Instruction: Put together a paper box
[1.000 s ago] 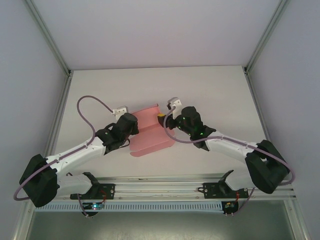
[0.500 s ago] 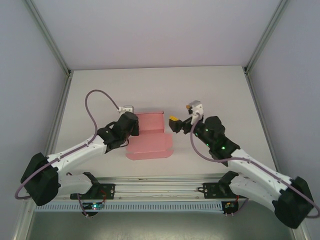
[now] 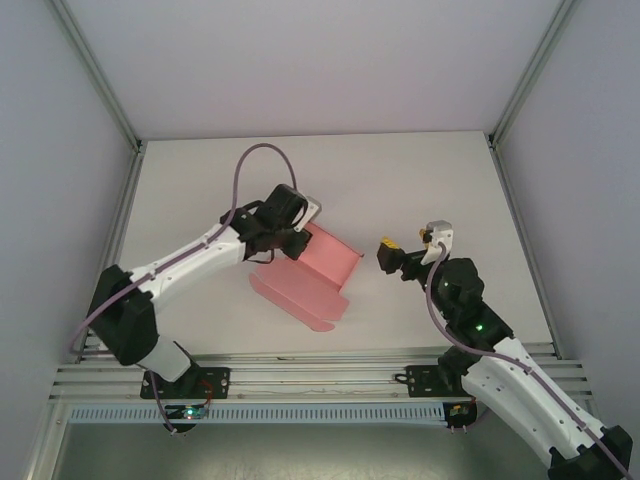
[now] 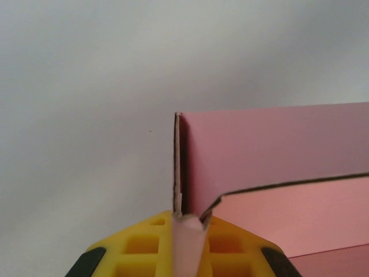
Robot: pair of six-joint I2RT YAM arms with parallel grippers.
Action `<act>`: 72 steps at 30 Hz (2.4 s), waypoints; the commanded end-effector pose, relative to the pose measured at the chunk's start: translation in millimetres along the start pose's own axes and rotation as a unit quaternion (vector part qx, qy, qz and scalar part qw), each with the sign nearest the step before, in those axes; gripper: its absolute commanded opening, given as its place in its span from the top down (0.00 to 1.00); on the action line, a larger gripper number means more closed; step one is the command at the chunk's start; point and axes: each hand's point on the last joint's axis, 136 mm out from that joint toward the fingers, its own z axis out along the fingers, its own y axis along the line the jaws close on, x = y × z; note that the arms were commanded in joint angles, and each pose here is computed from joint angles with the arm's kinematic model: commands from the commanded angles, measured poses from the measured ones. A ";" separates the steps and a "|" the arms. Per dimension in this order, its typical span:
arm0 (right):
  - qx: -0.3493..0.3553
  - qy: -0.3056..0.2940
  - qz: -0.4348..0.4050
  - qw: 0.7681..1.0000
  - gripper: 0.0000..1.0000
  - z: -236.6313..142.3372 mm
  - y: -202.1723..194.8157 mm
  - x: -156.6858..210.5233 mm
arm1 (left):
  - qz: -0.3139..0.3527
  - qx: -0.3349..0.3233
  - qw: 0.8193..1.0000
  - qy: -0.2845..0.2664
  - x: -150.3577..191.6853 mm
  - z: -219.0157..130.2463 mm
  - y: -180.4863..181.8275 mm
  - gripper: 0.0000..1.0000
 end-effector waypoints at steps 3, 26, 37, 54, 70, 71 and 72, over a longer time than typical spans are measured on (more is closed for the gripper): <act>0.013 0.009 0.009 1.000 0.02 -1.1 -8.0 6.2 | 0.122 0.017 0.983 0.138 43.7 26.6 -5.3 1.00; 0.019 0.005 0.013 1.000 0.02 -4.0 -13.9 3.8 | 0.361 -0.149 0.900 0.194 54.0 151.0 -5.5 1.00; 0.027 0.013 0.013 0.999 0.02 -4.7 -18.1 6.5 | 0.359 -0.126 0.916 0.127 -0.2 113.2 -23.2 0.50; -0.054 0.091 -0.064 0.992 0.02 16.1 7.9 29.0 | 0.122 -0.177 0.963 -0.164 -86.1 -76.5 -10.3 0.00; -0.291 0.359 -0.270 0.844 0.07 117.2 103.3 134.3 | -0.271 -0.266 0.910 -0.164 76.5 -143.9 90.6 0.00; -0.292 0.367 -0.272 0.841 0.07 123.4 103.1 138.2 | -0.277 -0.262 0.910 -0.163 84.8 -142.9 90.2 0.00; -0.288 0.374 -0.272 0.839 0.08 129.1 102.2 141.4 | -0.286 -0.260 0.908 -0.165 92.1 -141.8 90.5 0.00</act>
